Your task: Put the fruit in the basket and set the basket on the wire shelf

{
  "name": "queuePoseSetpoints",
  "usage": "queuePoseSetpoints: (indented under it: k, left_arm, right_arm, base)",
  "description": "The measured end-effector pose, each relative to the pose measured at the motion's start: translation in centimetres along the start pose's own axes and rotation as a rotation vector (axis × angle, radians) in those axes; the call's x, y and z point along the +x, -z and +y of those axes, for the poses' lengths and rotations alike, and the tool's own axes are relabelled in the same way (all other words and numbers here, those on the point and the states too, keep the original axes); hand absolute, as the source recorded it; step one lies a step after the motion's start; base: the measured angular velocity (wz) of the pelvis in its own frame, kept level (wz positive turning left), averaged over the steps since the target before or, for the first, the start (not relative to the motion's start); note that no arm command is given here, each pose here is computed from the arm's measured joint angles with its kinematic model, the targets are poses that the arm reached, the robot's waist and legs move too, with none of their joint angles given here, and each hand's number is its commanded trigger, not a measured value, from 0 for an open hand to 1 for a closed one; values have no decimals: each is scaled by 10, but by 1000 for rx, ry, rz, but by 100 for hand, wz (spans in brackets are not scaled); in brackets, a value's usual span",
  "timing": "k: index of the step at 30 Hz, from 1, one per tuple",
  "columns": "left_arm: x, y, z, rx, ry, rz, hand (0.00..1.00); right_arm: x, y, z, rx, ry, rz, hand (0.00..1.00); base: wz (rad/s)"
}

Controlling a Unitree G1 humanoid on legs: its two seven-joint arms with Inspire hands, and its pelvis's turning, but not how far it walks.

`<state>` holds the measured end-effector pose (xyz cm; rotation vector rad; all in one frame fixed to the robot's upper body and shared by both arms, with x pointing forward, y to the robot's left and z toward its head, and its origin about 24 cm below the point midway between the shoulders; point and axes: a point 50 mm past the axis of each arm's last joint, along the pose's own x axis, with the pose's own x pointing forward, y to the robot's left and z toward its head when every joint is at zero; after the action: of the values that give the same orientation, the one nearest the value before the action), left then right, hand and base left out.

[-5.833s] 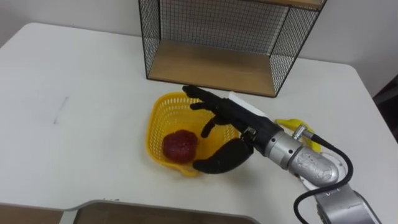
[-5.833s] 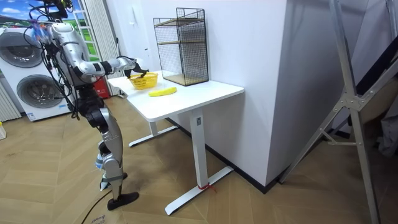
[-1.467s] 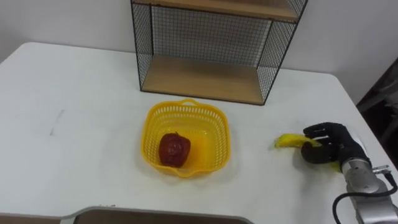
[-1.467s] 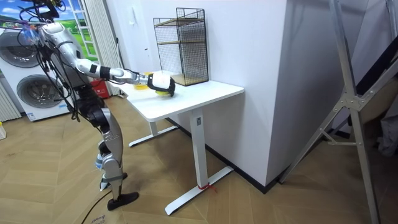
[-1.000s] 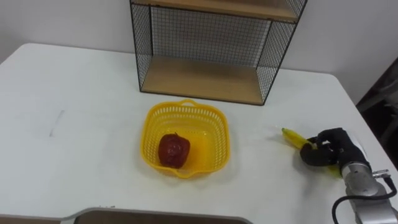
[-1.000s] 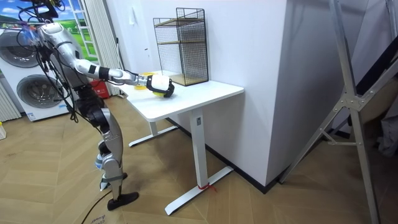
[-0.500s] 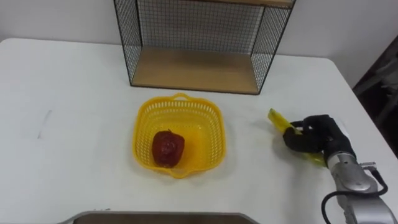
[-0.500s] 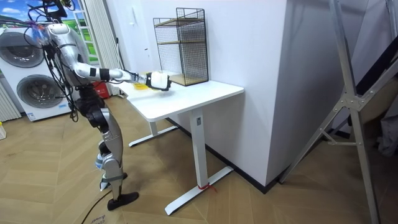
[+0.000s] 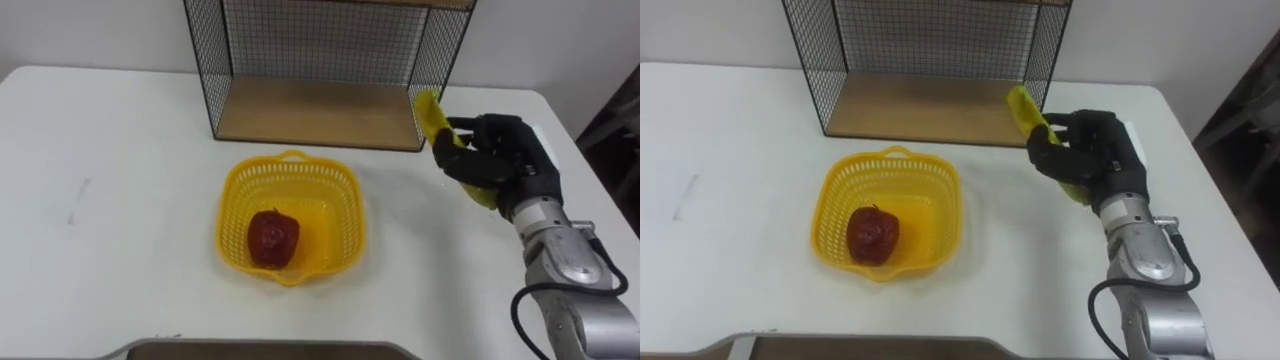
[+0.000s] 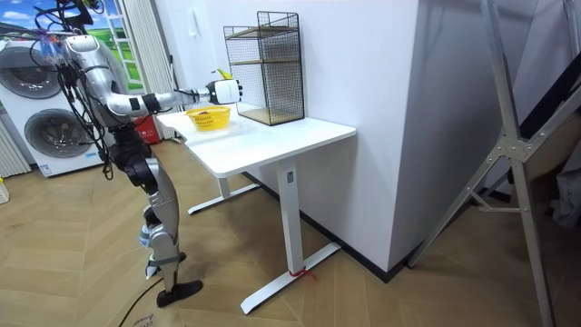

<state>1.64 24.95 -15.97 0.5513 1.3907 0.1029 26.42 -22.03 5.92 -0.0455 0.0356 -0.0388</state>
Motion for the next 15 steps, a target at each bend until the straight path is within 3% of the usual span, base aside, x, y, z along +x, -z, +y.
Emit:
queuePoseSetpoints:
  k: [9,15]
  left_arm:
    - [1,-4,1,-3,-9,-14,0]
    - [1,-8,1,-2,1,-46,0]
  right_arm:
    - [-1,-23,10,-8,-68,-101,100]
    - [-4,-28,42,-91,-267,-129,100]
  base:
    - [0]
    - [-7]
